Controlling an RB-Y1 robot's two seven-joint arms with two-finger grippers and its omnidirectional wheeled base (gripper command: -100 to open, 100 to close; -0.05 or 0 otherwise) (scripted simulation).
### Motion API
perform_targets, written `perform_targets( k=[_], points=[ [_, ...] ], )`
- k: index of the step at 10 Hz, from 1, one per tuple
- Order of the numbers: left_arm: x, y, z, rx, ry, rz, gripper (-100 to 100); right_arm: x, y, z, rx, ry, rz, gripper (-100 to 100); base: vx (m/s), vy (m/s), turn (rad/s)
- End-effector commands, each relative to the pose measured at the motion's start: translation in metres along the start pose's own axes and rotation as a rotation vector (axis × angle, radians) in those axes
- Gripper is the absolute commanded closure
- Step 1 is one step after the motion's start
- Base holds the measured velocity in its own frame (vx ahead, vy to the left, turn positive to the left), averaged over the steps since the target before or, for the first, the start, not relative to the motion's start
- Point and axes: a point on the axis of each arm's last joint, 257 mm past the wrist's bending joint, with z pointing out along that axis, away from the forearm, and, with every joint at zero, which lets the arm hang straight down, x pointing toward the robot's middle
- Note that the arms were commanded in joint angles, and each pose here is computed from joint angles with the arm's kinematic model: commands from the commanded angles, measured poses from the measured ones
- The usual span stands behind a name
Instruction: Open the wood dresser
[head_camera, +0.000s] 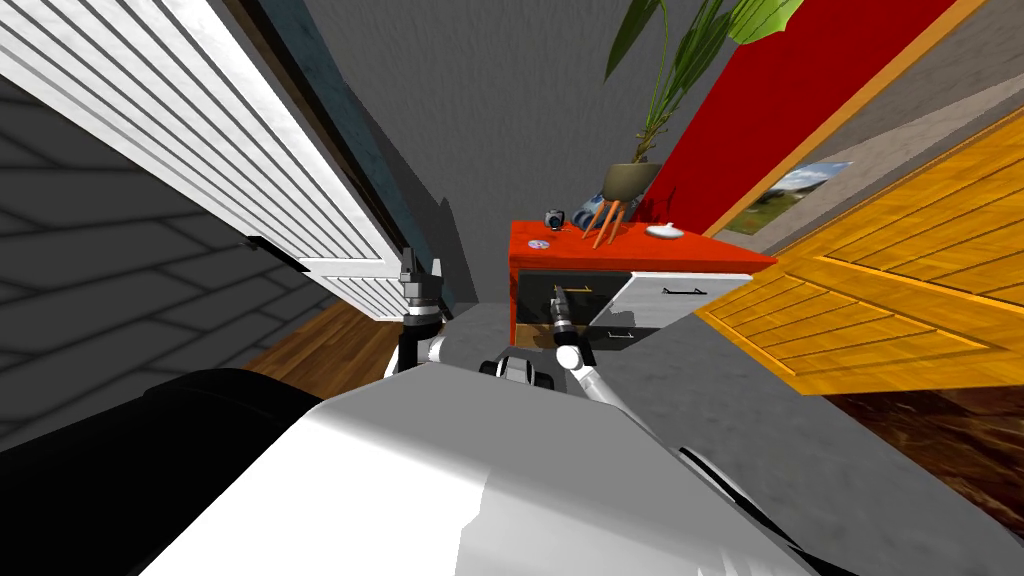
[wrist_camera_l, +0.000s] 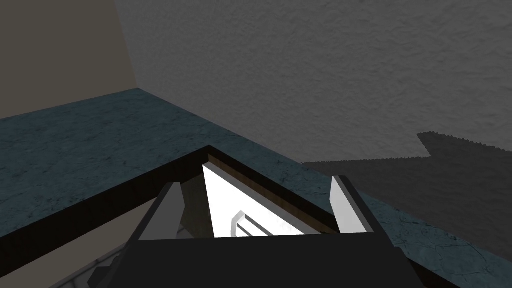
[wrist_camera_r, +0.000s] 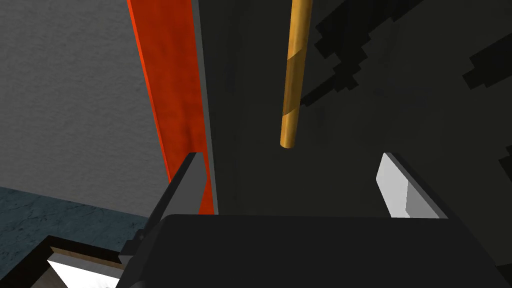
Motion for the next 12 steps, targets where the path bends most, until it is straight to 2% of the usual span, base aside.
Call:
perform_targets(
  k=[1,3,4,5,7,10,12],
  points=[
    [0.0,0.0,0.0,0.0,0.0,0.0,0,-0.002,0.0,-0.003,0.001,0.002,0.025,-100,0.037,-0.019,0.011],
    [0.0,0.0,0.0,0.0,0.0,0.0,0,0.001,-0.009,0.008,0.003,-0.009,0.032,-100,0.075,0.038,-0.061],
    [0.0,0.0,0.0,0.0,0.0,0.0,0,0.001,-0.007,0.006,0.003,-0.004,0.032,-100,0.04,0.022,-0.008],
    [0.0,0.0,0.0,0.0,0.0,0.0,0,-0.002,-0.001,-0.002,0.002,0.003,0.029,100,-0.049,-0.016,0.078],
    [0.0,0.0,0.0,0.0,0.0,0.0,0,-0.001,-0.009,0.003,0.006,-0.012,0.032,100,-0.082,-0.012,-0.026],
    [0.0,0.0,0.0,0.0,0.0,0.0,0,-0.002,-0.014,0.005,0.006,-0.028,0.034,100,-0.199,-0.007,-0.073],
    [0.0,0.0,0.0,0.0,0.0,0.0,0,-0.006,-0.008,0.001,-0.007,-0.037,0.037,100,-0.111,-0.013,-0.022]
  ],
)
